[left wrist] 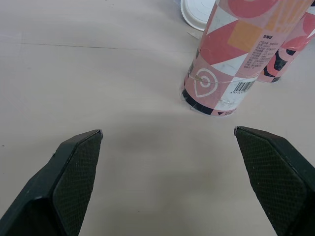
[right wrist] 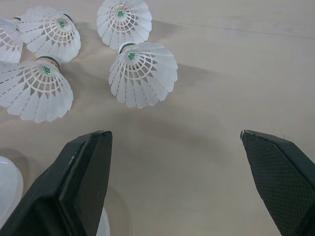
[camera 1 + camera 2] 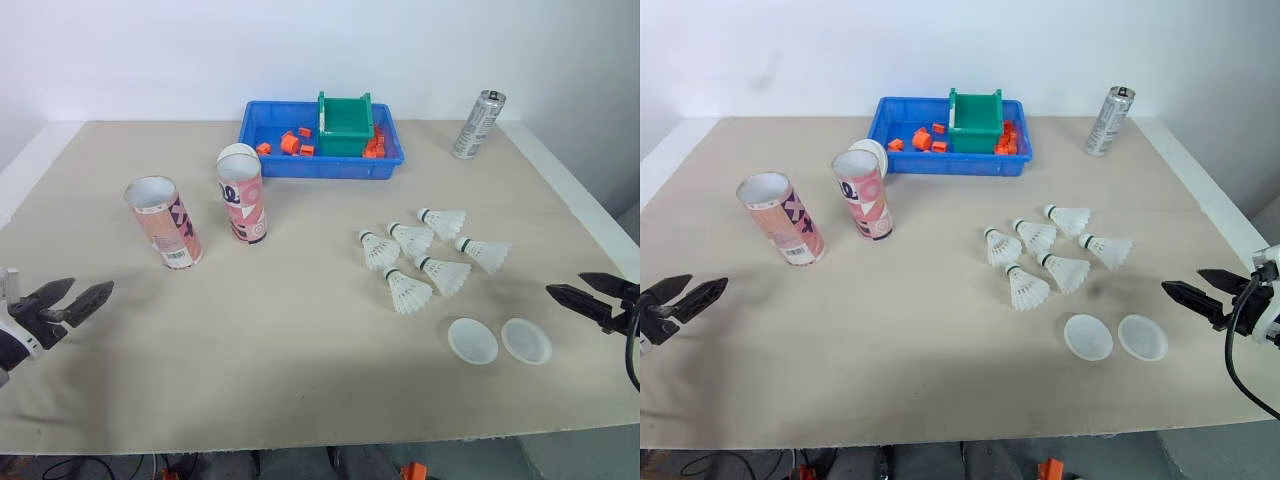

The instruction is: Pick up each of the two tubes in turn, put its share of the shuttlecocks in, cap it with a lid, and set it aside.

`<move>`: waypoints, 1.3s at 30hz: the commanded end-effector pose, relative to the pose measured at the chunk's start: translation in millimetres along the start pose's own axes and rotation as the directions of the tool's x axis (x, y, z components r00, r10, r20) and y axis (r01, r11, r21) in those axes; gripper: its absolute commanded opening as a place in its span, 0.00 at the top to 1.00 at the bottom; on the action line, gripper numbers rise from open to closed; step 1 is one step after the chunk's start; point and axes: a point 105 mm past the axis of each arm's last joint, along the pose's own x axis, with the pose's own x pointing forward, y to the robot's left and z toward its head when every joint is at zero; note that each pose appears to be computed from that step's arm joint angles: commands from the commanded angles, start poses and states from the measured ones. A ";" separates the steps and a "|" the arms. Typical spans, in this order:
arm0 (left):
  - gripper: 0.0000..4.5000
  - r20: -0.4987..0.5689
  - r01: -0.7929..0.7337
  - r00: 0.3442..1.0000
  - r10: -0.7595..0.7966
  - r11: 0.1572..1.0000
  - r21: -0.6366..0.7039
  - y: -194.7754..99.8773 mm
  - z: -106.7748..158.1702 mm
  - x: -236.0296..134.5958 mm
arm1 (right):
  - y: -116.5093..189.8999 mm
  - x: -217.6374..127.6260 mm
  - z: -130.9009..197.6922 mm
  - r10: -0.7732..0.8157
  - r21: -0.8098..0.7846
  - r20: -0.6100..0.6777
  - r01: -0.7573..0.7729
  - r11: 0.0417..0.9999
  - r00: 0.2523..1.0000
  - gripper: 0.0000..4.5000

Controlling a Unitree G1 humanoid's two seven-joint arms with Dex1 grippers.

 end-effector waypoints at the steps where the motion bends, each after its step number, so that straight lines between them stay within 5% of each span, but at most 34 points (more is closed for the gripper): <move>1: 0.00 0.027 0.017 0.999 -0.017 1.000 0.000 -1.0 9.3 -1.1 | 0.3 -4.5 16.9 -0.003 -0.025 0.060 0.004 1.000 0.998 0.01; 28: 0.00 0.021 0.102 0.995 -0.101 0.993 -0.053 -1.9 5.3 -0.4 | 9.2 -1.9 23.7 0.032 -0.036 0.070 -0.029 0.999 0.997 0.01; 39: 0.00 0.041 0.225 0.967 -0.250 0.922 0.314 -16.7 13.2 18.3 | 74.4 0.5 89.8 0.306 -0.214 0.213 -0.261 0.941 0.928 0.01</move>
